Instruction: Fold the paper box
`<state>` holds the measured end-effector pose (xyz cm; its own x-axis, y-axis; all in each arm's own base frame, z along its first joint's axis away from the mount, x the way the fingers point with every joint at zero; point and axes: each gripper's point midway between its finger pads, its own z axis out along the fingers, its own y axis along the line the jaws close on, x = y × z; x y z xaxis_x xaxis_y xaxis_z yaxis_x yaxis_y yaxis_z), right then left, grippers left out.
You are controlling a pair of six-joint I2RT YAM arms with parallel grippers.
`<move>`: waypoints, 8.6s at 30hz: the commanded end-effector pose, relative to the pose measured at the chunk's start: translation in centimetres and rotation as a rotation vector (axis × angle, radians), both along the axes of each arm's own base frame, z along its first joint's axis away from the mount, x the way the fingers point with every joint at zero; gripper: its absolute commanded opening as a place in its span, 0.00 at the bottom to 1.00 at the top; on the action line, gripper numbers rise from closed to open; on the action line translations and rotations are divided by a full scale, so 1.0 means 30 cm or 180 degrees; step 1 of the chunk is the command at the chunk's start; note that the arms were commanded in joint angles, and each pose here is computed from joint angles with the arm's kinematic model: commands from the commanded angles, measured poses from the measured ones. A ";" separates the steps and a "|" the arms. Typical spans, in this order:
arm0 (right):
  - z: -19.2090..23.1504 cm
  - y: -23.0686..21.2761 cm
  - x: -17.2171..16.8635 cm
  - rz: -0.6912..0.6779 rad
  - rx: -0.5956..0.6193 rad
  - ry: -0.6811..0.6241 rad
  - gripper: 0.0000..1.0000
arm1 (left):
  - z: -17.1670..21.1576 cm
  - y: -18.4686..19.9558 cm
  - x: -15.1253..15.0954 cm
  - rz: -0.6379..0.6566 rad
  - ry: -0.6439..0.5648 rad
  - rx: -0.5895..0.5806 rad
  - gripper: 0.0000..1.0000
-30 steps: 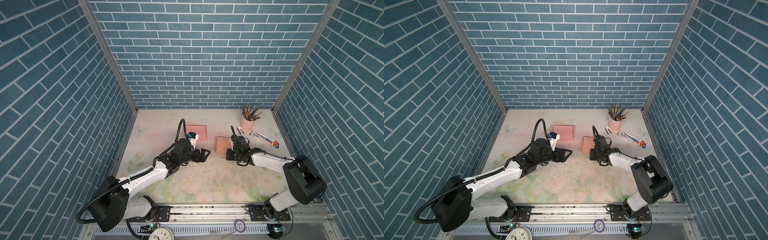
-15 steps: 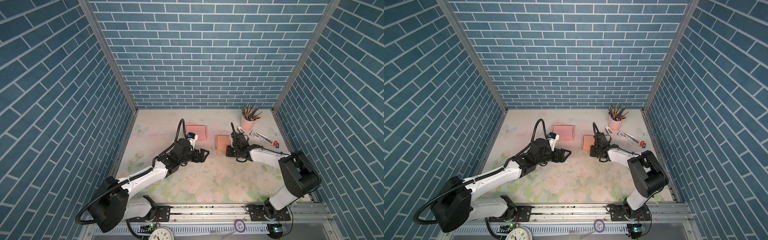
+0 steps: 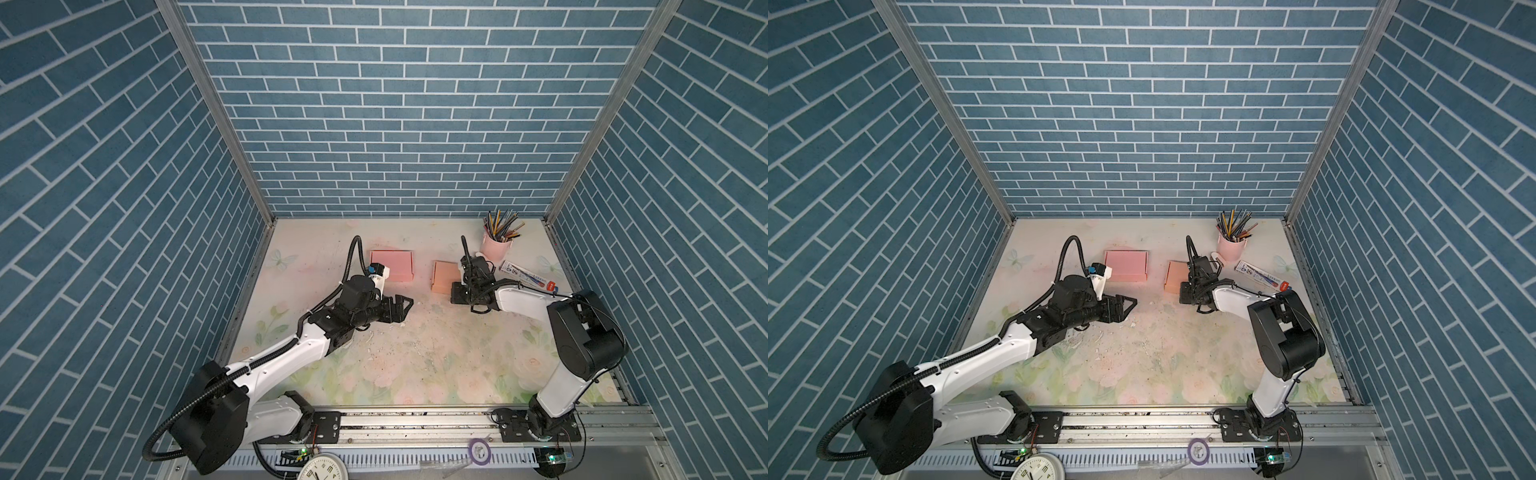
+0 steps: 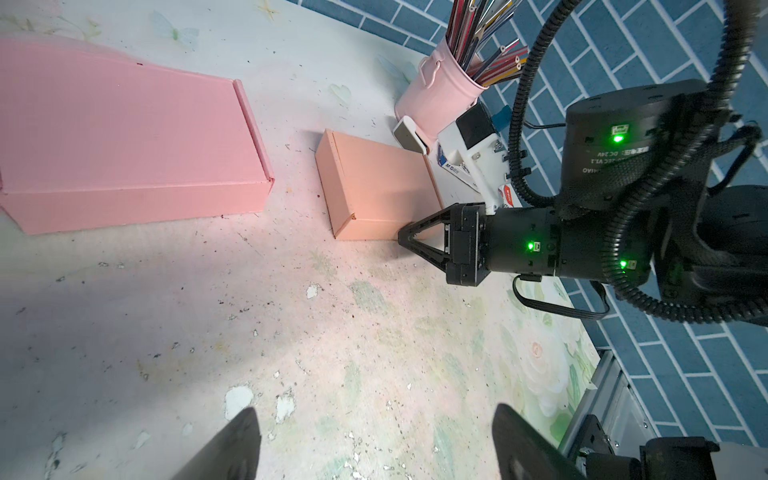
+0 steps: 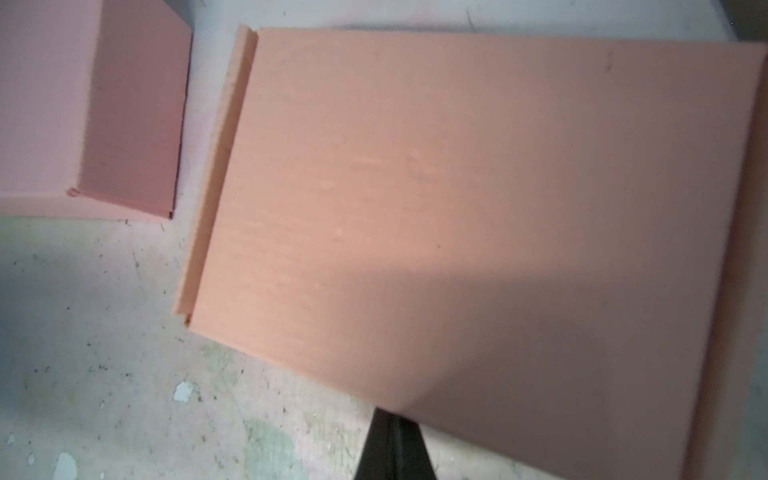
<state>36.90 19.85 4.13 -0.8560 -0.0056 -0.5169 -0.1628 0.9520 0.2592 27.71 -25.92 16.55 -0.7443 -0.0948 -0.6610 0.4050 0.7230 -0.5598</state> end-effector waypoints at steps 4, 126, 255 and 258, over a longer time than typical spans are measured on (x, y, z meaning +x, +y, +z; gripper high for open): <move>-0.011 -0.035 0.038 0.0025 -0.0143 -0.0008 0.00 | 0.030 0.010 0.019 0.0042 -0.0062 -0.0021 0.88; 0.520 -0.249 -0.291 0.0020 -0.0157 -0.1657 0.66 | 0.138 0.682 -0.001 0.2117 -0.0630 0.1558 0.88; 0.266 -0.775 -0.007 -0.1410 -0.0720 -0.2661 0.98 | -0.134 0.926 0.311 0.2697 -0.1879 0.1814 0.88; 0.271 -0.773 -0.017 -0.1395 -0.0726 -0.2828 0.99 | -0.134 0.930 0.315 0.2688 -0.1875 0.1786 0.88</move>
<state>36.33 -3.69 11.33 -0.1721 0.0525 -0.9837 0.1955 0.9805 0.0181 37.02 2.02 11.92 -0.1808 0.0191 -0.9833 -0.2475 0.9668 0.0642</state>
